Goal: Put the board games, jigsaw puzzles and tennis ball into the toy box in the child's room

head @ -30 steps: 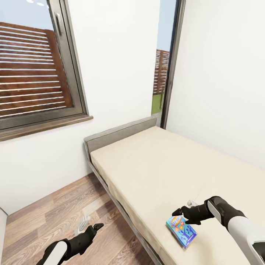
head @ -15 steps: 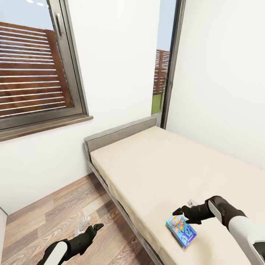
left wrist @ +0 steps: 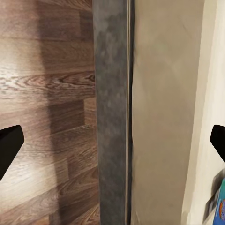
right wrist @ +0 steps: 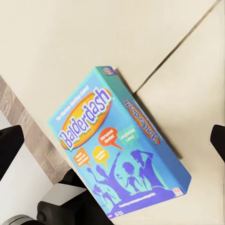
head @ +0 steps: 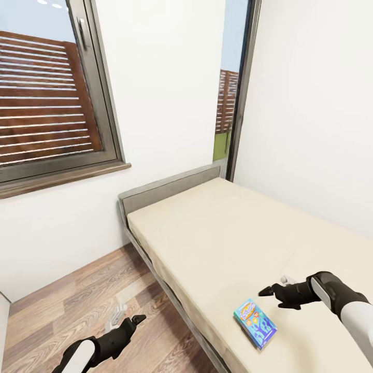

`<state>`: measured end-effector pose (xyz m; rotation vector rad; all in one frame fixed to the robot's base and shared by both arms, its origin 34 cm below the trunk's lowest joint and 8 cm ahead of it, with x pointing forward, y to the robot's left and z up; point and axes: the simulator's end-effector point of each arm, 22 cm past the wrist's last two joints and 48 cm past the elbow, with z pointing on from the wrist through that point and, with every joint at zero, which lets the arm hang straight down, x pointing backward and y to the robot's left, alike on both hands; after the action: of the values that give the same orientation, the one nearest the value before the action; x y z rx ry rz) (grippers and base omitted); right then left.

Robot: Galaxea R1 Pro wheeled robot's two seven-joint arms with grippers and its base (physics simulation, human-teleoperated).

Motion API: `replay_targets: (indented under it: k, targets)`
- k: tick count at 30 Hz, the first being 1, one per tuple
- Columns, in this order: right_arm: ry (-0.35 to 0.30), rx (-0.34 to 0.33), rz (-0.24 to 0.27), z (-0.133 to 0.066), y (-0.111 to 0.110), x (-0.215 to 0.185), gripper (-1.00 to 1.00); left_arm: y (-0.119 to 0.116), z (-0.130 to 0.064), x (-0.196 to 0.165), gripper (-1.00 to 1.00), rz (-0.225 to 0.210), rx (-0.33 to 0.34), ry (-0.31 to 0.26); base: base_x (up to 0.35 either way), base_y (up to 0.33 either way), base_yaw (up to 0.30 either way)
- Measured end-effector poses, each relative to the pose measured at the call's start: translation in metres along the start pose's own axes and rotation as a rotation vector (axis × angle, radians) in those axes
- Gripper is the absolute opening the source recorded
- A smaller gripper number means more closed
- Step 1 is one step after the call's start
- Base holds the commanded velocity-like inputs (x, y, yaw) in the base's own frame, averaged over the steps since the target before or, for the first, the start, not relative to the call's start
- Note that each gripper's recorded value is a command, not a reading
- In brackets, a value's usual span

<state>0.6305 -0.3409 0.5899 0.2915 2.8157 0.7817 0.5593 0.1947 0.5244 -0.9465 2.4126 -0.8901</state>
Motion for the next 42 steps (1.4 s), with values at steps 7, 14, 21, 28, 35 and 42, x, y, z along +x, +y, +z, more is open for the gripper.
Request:
replay_targets:
  k: [7,14,21,28,35,42]
  targets:
    - [0.002,0.005,0.001,-0.001,-0.003,0.002,1.0,0.0,0.0,-0.001,1.0,-0.002,0.0,-0.002,0.0,0.0,0.0]
    - [0.009,0.011,0.003,0.0,-0.006,0.006,1.0,-0.001,0.0,0.0,1.0,-0.003,0.002,-0.001,0.0,0.0,0.0]
    - [0.02,0.015,0.001,0.003,-0.008,0.01,1.0,-0.001,0.0,0.0,1.0,-0.003,0.002,-0.001,0.0,0.0,0.0]
    - [0.033,0.019,-0.001,0.008,-0.008,0.017,1.0,-0.001,0.001,0.001,1.0,-0.003,0.003,-0.001,0.0,0.0,0.0]
    - [0.037,0.018,-0.003,0.011,-0.007,0.019,1.0,-0.001,0.001,0.001,1.0,-0.003,0.003,-0.002,0.0,0.0,0.0]
    - [0.038,0.017,-0.004,0.012,-0.006,0.02,1.0,-0.001,0.001,0.001,1.0,-0.003,0.001,-0.001,0.0,0.0,0.0]
